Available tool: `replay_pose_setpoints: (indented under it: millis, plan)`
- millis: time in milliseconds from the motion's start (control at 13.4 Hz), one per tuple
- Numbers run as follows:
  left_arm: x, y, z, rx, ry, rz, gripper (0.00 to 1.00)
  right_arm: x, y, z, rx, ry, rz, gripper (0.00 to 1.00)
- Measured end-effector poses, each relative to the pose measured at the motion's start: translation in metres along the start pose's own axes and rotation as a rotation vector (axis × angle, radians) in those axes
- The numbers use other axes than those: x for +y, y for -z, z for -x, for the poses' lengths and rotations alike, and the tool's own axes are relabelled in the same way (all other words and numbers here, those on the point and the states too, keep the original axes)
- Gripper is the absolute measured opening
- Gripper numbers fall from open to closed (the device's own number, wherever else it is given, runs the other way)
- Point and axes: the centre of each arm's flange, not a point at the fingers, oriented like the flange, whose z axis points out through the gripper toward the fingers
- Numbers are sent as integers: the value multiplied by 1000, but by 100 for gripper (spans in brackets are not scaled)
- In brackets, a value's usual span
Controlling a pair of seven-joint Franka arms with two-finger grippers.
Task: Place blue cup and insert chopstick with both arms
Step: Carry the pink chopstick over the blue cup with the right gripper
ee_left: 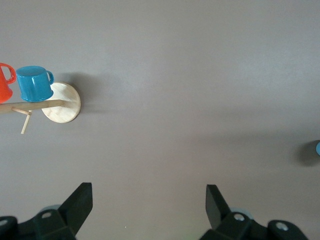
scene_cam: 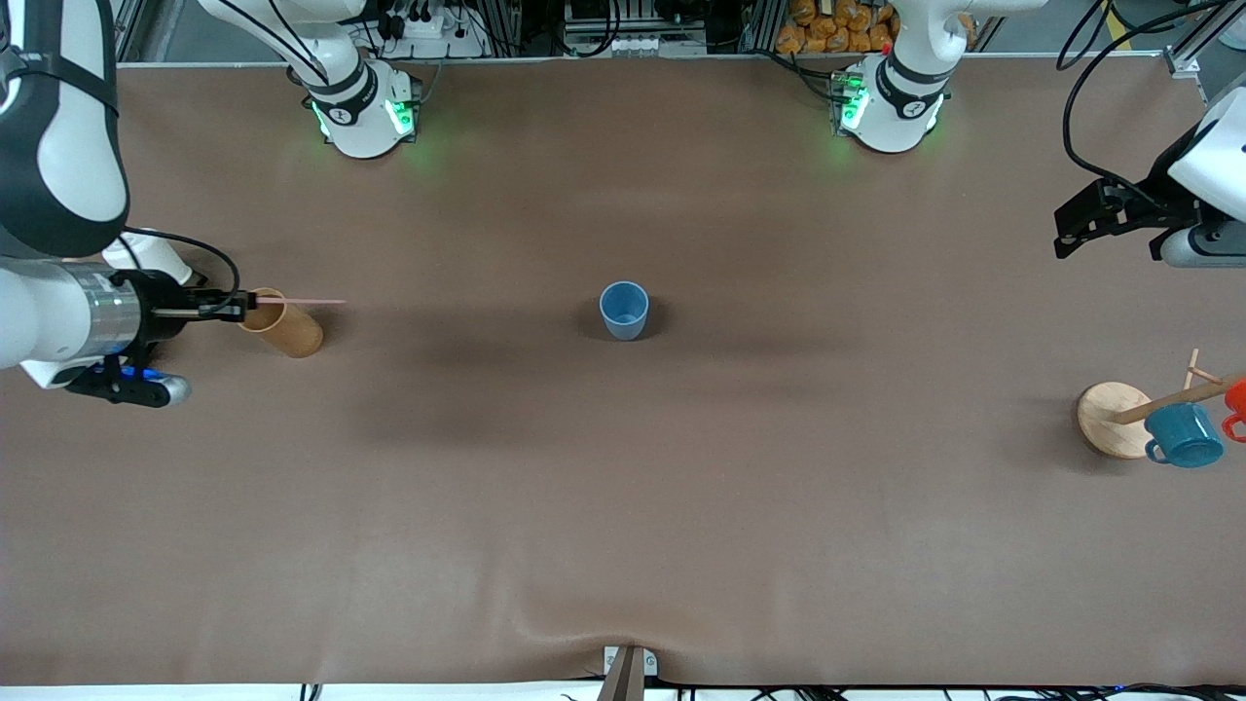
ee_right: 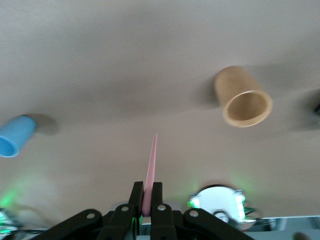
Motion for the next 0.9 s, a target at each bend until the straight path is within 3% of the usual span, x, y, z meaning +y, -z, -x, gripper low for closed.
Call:
replay_pose_setpoints:
  millis: [300,899]
  plan:
    - [-2,1,0,10,14,11,100,-66,-13,21,-18,-82,-14,10]
    - [-21,-6,0,-3,65,19,100,-206,-46,79,57,-267,-46,10]
